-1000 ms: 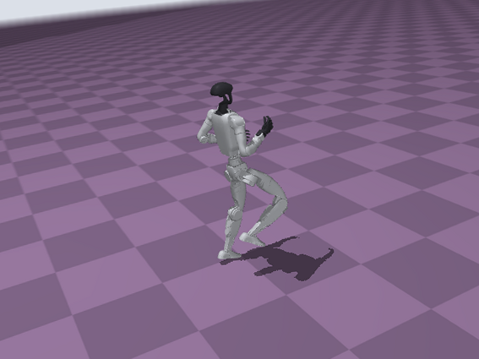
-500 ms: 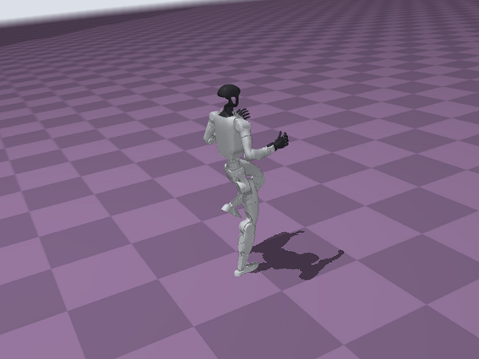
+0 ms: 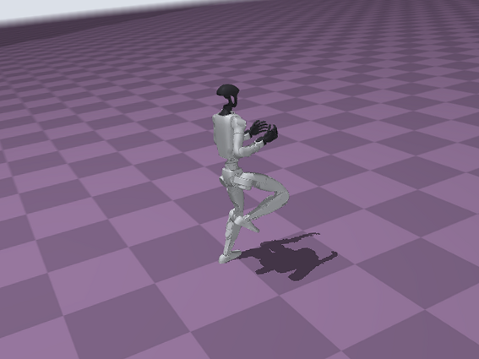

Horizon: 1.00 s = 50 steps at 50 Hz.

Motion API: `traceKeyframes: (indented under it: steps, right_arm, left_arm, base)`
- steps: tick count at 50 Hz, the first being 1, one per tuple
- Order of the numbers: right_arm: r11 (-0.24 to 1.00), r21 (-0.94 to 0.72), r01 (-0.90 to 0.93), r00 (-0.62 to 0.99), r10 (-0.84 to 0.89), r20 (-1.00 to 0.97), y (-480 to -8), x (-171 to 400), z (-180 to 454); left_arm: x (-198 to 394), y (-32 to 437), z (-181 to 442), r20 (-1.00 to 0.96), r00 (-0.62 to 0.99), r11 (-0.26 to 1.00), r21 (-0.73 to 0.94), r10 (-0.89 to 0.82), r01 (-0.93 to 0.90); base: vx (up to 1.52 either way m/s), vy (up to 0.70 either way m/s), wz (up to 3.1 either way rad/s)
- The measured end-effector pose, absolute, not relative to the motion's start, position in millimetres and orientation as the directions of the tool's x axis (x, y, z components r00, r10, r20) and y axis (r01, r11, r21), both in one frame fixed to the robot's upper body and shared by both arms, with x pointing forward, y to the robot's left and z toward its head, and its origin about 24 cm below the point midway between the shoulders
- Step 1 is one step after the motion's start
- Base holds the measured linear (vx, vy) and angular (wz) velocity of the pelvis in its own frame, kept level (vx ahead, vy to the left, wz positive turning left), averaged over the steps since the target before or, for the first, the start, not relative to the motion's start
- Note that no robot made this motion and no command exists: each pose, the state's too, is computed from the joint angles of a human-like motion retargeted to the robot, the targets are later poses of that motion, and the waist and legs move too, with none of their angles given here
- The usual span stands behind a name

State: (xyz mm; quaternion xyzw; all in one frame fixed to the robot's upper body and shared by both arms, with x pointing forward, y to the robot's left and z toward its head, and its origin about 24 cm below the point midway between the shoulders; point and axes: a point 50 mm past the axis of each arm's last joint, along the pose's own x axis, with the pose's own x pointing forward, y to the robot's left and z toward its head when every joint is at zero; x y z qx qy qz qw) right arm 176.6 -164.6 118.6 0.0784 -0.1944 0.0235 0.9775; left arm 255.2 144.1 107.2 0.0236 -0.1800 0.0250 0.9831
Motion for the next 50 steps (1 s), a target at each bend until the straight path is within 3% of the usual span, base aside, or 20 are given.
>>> traceKeyframes:
  steps: [2, 5, 8, 10, 12, 13, 16, 20, 25, 30, 33, 36, 39, 42, 44, 50]
  right_arm:
    - [0.981, 0.113, -0.158, 0.92, 0.105, 0.378, -169, 161, 125]
    - [0.972, 0.078, -0.224, 0.945, 0.197, 0.26, -178, 140, 118]
    - [0.986, 0.075, -0.146, 0.985, 0.138, 0.1, -196, 127, 95]
    - [0.991, -0.049, -0.123, 0.992, 0.123, 0.005, -202, 129, 75]
    - [0.998, -0.023, -0.061, 0.997, 0.06, -0.045, -204, 143, 58]
    - [0.994, -0.084, -0.075, 0.996, 0.07, -0.064, -204, 151, 50]
    - [0.997, -0.07, -0.028, 0.999, 0.029, 0.015, -196, 186, 46]
    - [0.992, -0.038, -0.119, 0.918, 0.125, 0.376, -164, 244, 121]
    - [0.958, 0.107, -0.267, 0.775, 0.147, 0.615, -140, 205, 179]
    - [0.909, 0.103, -0.405, 0.752, 0.266, 0.603, -132, 176, 177]
    - [0.945, 0.085, -0.315, 0.819, 0.226, 0.527, -134, 180, 156]
    - [0.978, -0.069, -0.197, 0.849, 0.205, 0.487, -148, 187, 142]
    - [0.971, -0.217, -0.103, 0.879, 0.191, 0.437, -173, 200, 136]
    - [0.922, -0.384, -0.047, 0.914, 0.195, 0.357, -199, 206, 131]
    - [0.872, -0.488, -0.028, 0.91, 0.225, 0.349, -213, 205, 142]
    - [0.768, -0.636, 0.071, 0.89, 0.24, 0.389, -252, 204, 191]
  left_arm:
    - [253, 132, 149, 0.526, 0.85, 1.0, 0.019, -0.013, 0.004]
    - [231, 122, 176, 0.63, 0.776, 0.994, -0.086, -0.001, 0.071]
    - [211, 118, 190, 0.661, 0.749, 0.957, -0.188, -0.044, 0.222]
    - [204, 120, 195, 0.671, 0.739, 0.927, -0.245, -0.048, 0.283]
    - [202, 123, 195, 0.657, 0.754, 0.895, -0.324, -0.02, 0.307]
    - [200, 125, 193, 0.651, 0.759, 0.89, -0.333, -0.022, 0.312]
    - [198, 145, 179, 0.608, 0.794, 0.896, -0.35, -0.004, 0.272]
    - [180, 186, 125, 0.331, 0.94, 0.921, -0.386, 0.083, 0.055]
    - [123, 204, 100, 0.053, 0.999, 0.986, -0.166, 0.01, -0.001]
    - [94, 211, 73, -0.137, 0.986, 0.992, -0.078, 0.09, -0.102]
    - [120, 203, 65, -0.066, 0.994, 0.996, -0.006, 0.091, -0.091]
    - [166, 185, 74, 0.139, 0.989, 0.96, 0.278, -0.044, 0.004]
    - [224, 180, 116, 0.327, 0.917, 0.84, 0.542, -0.229, 0.016]
    - [256, 168, 158, 0.332, 0.839, 0.66, 0.75, -0.432, 0.043]
    - [260, 158, 175, 0.341, 0.786, 0.586, 0.81, -0.516, 0.033]
    - [241, 173, 221, 0.412, 0.697, 0.607, 0.794, -0.586, 0.04]
  base:
    - [0.19, -0.07, -0.69]
    - [0.25, -0.11, 0.59]
    - [0.23, -0.08, 1.15]
    - [0.14, -0.09, 0.18]
    - [0.02, -0.09, -0.58]
    - [-0.04, -0.07, -0.93]
    - [-0.13, -0.08, -1.33]
    - [-0.13, -0.06, -0.63]
    - [0.23, 0.06, 0.81]
    - [0.18, 0.1, -0.63]
    - [0.0, 0.1, 0.57]
    - [-0.17, 0.09, 1.09]
    - [-0.19, 0.03, 1.43]
    - [-0.13, -0.01, 0.4]
    - [0.0, 0.0, -0.52]
    - [0.11, -0.02, 0.5]
